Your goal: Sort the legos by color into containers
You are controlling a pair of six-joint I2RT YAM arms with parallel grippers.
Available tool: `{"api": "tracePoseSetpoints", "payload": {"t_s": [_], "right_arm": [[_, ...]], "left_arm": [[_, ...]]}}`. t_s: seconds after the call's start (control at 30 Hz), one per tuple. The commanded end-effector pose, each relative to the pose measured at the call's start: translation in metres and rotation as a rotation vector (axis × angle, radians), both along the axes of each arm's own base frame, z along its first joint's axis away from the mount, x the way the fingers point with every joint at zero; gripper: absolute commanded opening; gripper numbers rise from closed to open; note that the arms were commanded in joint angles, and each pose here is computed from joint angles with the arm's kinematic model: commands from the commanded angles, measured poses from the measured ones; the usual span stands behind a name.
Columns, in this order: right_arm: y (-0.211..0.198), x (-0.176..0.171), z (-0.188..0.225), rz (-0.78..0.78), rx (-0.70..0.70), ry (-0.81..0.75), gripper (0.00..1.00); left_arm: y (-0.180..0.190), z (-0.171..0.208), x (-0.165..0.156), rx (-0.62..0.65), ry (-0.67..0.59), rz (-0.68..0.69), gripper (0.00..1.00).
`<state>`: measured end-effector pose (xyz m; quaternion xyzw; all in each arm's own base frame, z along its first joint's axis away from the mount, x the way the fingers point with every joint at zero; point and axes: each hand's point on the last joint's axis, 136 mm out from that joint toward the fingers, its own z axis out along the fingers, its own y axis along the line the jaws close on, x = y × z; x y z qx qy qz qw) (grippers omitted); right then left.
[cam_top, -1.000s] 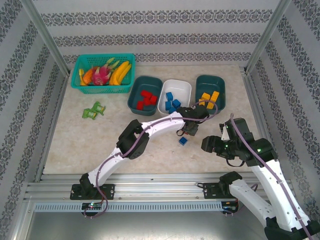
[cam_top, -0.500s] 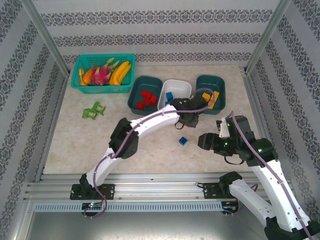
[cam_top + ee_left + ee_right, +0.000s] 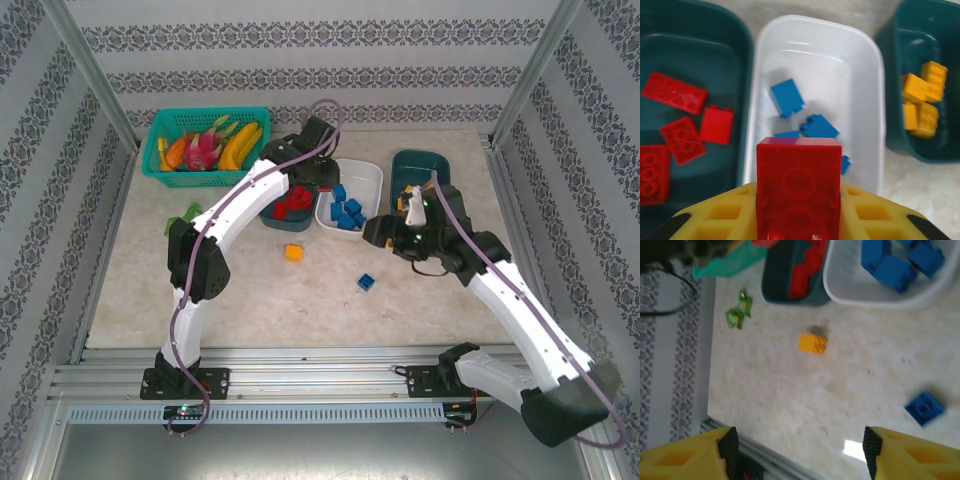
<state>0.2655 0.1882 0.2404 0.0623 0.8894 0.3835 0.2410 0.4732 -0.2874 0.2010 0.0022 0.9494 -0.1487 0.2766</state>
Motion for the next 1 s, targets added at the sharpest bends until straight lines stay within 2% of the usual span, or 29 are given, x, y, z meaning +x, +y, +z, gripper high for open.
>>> {"api": "tracePoseSetpoints", "payload": {"t_s": [0.0, 0.23, 0.47, 0.67, 0.97], "right_arm": [[0.018, 0.049, 0.046, -0.071, 0.086, -0.214, 0.69], [0.033, 0.105, 0.057, -0.159, 0.093, -0.424, 0.72], [0.046, 0.14, 0.041, -0.15, 0.069, -0.396, 0.72], [0.048, 0.15, 0.034, -0.151, 0.076, -0.359, 0.72], [0.042, 0.152, 0.021, -0.16, 0.075, -0.311, 0.72]], "left_arm": [[0.016, -0.012, 0.023, -0.05, 0.018, 0.057, 0.34], [0.046, -0.041, 0.072, -0.116, 0.042, 0.133, 0.35], [0.058, -0.067, 0.113, -0.224, 0.058, 0.197, 0.36], [0.058, -0.085, 0.14, -0.284, 0.041, 0.221, 0.41], [0.056, -0.121, 0.14, -0.309, 0.121, 0.247, 0.47]]}}
